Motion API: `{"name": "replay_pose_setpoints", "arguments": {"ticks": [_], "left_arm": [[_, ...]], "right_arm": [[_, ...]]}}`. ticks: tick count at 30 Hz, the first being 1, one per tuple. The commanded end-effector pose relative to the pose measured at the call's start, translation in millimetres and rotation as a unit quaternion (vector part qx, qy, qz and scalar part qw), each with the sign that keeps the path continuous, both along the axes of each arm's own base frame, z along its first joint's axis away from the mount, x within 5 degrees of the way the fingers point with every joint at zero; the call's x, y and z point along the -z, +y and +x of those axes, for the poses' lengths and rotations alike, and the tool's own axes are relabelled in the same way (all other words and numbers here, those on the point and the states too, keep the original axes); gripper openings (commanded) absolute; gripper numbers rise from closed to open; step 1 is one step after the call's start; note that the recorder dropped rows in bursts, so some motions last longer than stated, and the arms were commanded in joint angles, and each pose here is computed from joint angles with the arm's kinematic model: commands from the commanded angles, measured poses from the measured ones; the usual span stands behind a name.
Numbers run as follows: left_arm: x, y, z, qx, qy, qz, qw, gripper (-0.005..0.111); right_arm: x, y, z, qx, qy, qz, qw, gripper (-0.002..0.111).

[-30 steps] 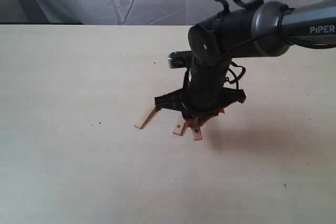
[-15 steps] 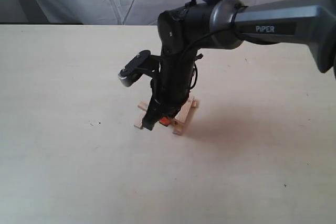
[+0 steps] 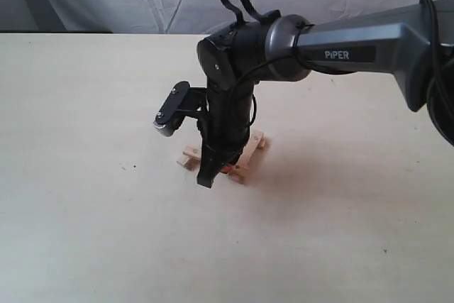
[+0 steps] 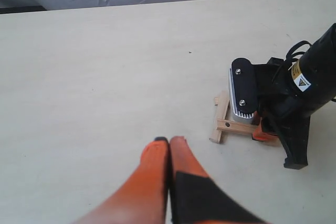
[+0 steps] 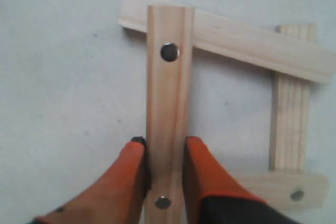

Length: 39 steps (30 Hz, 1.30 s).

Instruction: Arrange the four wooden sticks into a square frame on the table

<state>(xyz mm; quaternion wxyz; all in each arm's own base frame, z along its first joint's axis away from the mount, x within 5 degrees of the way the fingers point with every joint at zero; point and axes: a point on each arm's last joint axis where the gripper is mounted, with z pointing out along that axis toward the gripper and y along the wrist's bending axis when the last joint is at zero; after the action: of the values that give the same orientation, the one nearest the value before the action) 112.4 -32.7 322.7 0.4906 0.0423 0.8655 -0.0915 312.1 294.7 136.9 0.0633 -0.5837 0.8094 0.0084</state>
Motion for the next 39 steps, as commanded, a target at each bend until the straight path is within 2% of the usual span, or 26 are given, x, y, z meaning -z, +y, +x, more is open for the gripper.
{"name": "replay_pose_setpoints", "arguments": {"ticks": [1,9,15,17,19,24,25,27,31,35,39], "left_arm": [[0,1,-1,-0.002,-0.005,0.001,1.0,0.0],[0,1,-1,-0.001,-0.005,0.002,1.0,0.0],[0,1,-1,-0.001,-0.005,0.002,1.0,0.0],[0,1,-1,-0.001,-0.005,0.002,1.0,0.0],[0,1,-1,-0.001,-0.005,0.002,1.0,0.0],[0,1,-1,-0.001,-0.005,0.002,1.0,0.0],[0,1,-1,-0.001,-0.005,0.002,1.0,0.0],[0,1,-1,-0.001,-0.005,0.002,1.0,0.0],[0,1,-1,-0.002,-0.004,0.002,1.0,0.0],[1,1,-1,-0.003,0.001,0.003,1.0,0.0],[2,2,-2,-0.004,0.007,0.005,1.0,0.0]], "right_arm": [[1,1,2,-0.005,-0.007,-0.002,1.0,-0.001],[1,1,2,0.028,-0.005,0.001,1.0,0.001],[1,1,2,0.048,-0.002,0.001,0.999,0.034],[-1,1,2,0.067,-0.002,0.004,0.998,0.041],[-6,1,2,0.095,-0.005,0.014,0.995,0.042],[-29,-2,1,0.176,-0.012,0.04,0.984,0.041],[-35,-3,0,0.192,-0.013,0.044,0.98,0.038],[-41,-4,-1,0.214,-0.015,0.05,0.975,0.029],[-50,-7,-1,0.271,-0.023,0.054,0.961,-0.001],[-54,-14,0,0.303,-0.018,0.041,0.952,-0.001],[-57,-32,2,0.345,0.005,0.057,0.937,-0.001]]}}
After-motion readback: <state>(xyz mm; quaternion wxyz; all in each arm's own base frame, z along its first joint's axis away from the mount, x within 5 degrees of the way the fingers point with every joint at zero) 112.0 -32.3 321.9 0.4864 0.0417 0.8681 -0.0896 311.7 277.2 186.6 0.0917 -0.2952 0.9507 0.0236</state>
